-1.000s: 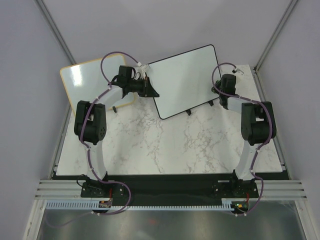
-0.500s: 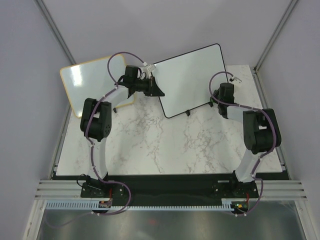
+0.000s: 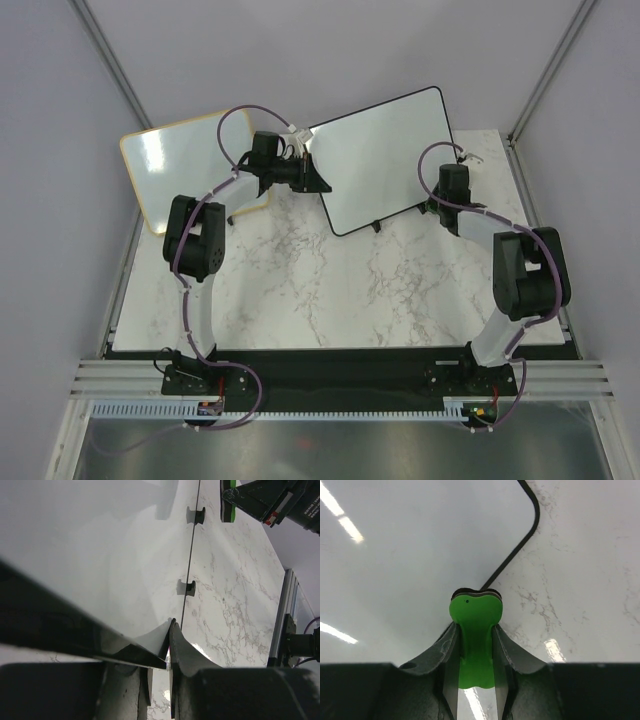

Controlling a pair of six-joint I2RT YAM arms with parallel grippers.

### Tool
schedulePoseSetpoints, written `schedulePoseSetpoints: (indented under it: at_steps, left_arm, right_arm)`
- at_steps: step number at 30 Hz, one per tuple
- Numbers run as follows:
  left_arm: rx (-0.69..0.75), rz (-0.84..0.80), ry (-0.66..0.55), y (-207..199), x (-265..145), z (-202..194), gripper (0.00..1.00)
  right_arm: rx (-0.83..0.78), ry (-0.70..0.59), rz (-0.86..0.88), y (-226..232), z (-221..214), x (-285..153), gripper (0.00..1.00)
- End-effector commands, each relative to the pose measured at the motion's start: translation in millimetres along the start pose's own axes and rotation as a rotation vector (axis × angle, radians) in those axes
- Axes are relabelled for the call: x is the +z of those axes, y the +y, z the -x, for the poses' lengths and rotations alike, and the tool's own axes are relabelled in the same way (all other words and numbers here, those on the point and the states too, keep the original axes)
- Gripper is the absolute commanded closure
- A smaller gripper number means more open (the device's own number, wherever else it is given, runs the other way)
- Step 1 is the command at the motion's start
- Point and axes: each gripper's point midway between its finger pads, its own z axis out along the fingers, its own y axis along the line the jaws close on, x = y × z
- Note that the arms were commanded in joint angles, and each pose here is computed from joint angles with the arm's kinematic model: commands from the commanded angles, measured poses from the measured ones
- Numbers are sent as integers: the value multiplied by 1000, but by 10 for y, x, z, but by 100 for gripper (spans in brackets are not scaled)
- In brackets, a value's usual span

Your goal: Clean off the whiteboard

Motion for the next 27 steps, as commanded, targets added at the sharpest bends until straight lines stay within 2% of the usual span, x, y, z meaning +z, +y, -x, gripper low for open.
schedulePoseSetpoints:
  at_steps: [1, 3, 8, 13, 16, 17, 19, 20, 21, 23, 27]
  left_arm:
    - [14, 85, 105, 153, 93, -424, 98]
    - [23, 92, 108, 177, 83, -443, 98]
    - [64, 120, 99, 211, 59, -392, 98]
    - [77, 136, 96, 235, 42, -371, 98]
    - [79, 134, 96, 231, 41, -368, 98]
    - [77, 134, 98, 233, 40, -378, 98]
    - [77, 134, 99, 238, 43, -384, 98]
    - [79, 134, 97, 235, 43, -371, 98]
    - [79, 136, 97, 240, 46, -369, 98]
    - [83, 134, 95, 235, 46, -357, 98]
    - [93, 136, 89, 230, 43, -317, 98]
  right_arm:
    - [-88, 24, -150, -280, 157, -138, 100]
    - [-107, 38, -220, -504, 189, -196, 100]
    - [-136, 185, -296, -1036, -31, -245, 100]
    - [-123, 329, -227, -1104, -288, -130, 95]
    - [-149, 383, -255, -1177, -420, -84, 77]
    - [-154, 381, -266, -1194, -421, -90, 62]
    - [-158, 366, -275, -1212, -372, -112, 50]
    - [-167, 356, -288, -1231, -342, -121, 38]
    - [-176, 349, -296, -1253, -316, -133, 33]
    - [-188, 323, -291, -1232, -217, -170, 23]
    - [-270, 270, -214, -1034, -63, -246, 21]
